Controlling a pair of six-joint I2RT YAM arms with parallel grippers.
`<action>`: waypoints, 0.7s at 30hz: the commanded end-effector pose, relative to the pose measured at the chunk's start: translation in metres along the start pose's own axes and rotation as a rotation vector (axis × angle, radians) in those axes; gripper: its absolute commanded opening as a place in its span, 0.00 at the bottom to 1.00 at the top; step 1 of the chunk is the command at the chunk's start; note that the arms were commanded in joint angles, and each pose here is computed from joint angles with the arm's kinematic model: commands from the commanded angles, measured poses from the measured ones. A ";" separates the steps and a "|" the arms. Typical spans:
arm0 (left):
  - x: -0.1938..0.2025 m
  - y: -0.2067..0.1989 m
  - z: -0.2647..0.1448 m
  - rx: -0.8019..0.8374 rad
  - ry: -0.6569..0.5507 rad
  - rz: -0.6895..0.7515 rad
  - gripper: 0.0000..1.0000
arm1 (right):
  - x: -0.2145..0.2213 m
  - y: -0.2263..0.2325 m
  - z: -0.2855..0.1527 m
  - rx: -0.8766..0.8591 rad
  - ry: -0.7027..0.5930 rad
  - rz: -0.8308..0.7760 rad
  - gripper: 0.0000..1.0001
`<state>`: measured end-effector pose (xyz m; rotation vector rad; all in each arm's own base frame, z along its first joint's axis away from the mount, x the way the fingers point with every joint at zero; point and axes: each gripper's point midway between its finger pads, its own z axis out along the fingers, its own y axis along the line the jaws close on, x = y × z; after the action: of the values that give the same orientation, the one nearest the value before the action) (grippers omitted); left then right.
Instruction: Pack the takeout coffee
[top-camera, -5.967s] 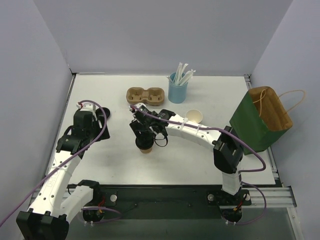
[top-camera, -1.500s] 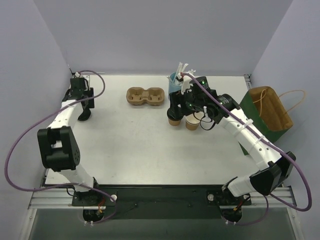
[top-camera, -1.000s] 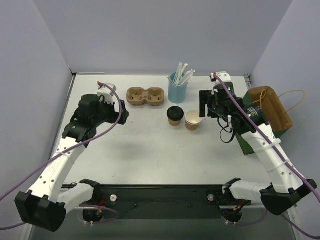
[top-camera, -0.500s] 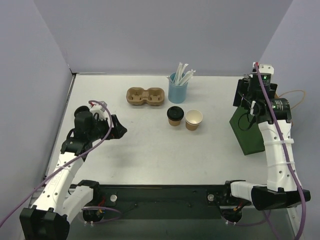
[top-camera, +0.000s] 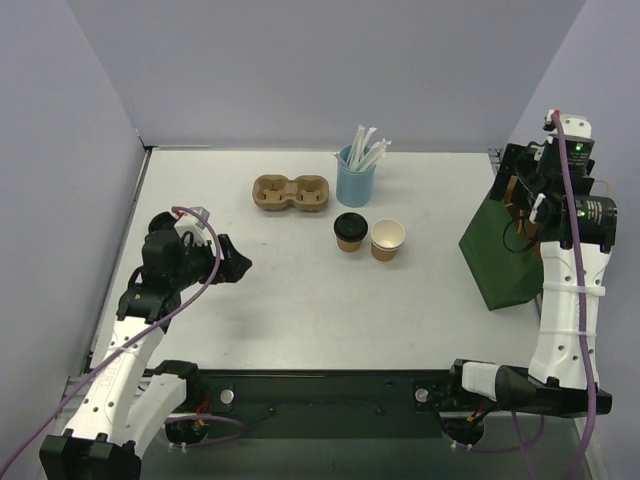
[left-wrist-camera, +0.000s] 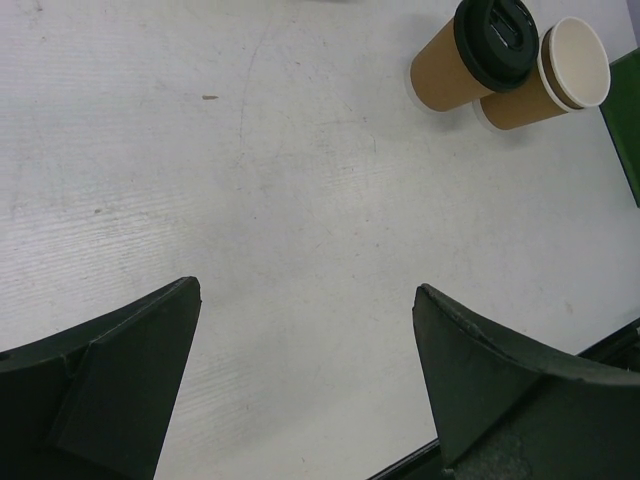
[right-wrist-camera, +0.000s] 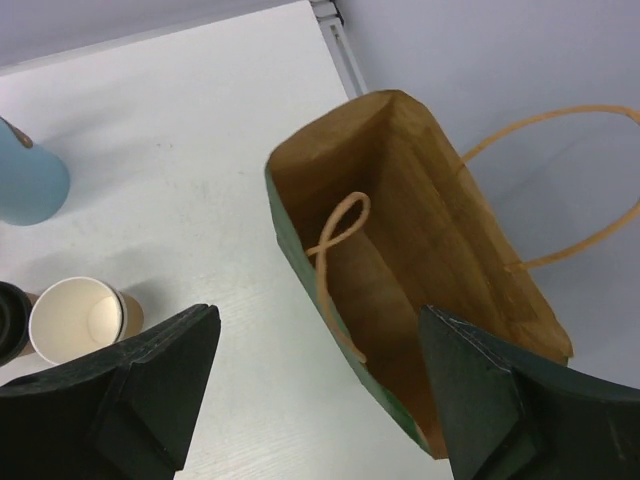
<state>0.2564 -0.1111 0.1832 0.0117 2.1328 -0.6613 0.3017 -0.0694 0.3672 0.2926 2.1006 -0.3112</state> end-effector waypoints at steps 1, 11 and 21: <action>-0.016 -0.005 -0.008 0.009 -0.064 0.040 0.97 | 0.025 -0.009 0.012 -0.031 0.100 0.020 0.84; -0.015 -0.004 -0.007 0.006 -0.056 0.044 0.93 | 0.071 0.005 0.035 -0.170 0.258 -0.038 0.75; -0.012 -0.002 -0.006 0.002 -0.045 0.043 0.90 | 0.090 -0.004 0.055 -0.120 0.322 -0.091 0.51</action>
<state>0.2554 -0.1091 0.1877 0.0182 2.1124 -0.6473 0.2967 -0.0771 0.2749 0.1995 2.4006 -0.1720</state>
